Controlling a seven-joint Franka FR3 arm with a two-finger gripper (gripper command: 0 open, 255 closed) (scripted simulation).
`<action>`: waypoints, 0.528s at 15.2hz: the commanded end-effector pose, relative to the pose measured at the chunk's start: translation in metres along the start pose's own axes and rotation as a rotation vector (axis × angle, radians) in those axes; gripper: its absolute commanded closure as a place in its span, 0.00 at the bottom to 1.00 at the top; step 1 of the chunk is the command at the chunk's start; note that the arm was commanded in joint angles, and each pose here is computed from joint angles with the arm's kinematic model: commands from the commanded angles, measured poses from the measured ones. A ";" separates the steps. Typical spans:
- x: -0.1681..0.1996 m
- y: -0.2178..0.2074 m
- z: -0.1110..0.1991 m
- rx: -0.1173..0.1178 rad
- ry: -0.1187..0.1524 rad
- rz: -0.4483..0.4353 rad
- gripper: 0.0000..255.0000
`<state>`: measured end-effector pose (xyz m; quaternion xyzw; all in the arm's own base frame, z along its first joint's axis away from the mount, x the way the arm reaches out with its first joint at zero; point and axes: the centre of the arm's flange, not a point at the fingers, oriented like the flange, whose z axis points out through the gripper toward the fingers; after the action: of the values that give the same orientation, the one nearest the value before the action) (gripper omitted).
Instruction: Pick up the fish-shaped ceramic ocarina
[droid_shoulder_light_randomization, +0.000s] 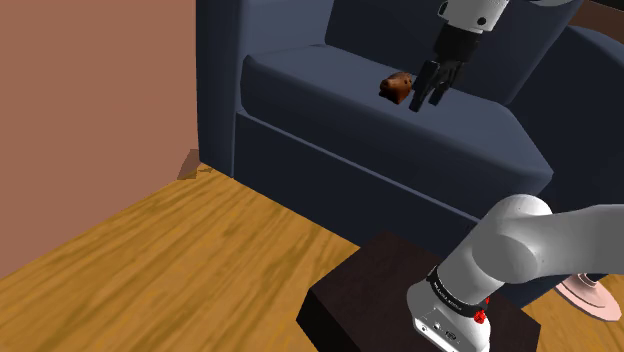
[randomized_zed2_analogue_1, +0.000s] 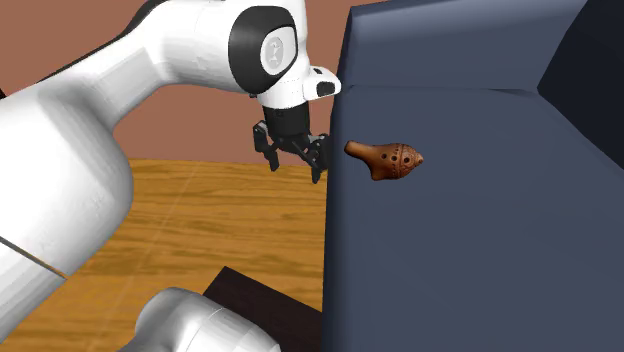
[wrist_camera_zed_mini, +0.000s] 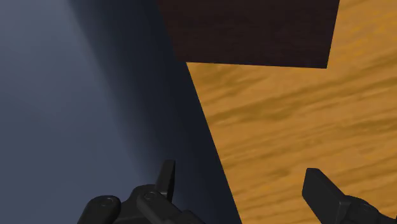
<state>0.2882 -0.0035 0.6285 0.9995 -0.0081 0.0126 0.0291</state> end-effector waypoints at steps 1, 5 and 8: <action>0.000 0.000 0.000 0.000 0.000 0.000 0.00; 0.048 0.010 0.000 -0.001 0.019 0.323 0.00; 0.081 0.028 -0.001 -0.002 0.034 0.565 0.00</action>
<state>0.3590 -0.0265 0.6317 0.9693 -0.2423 0.0331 0.0267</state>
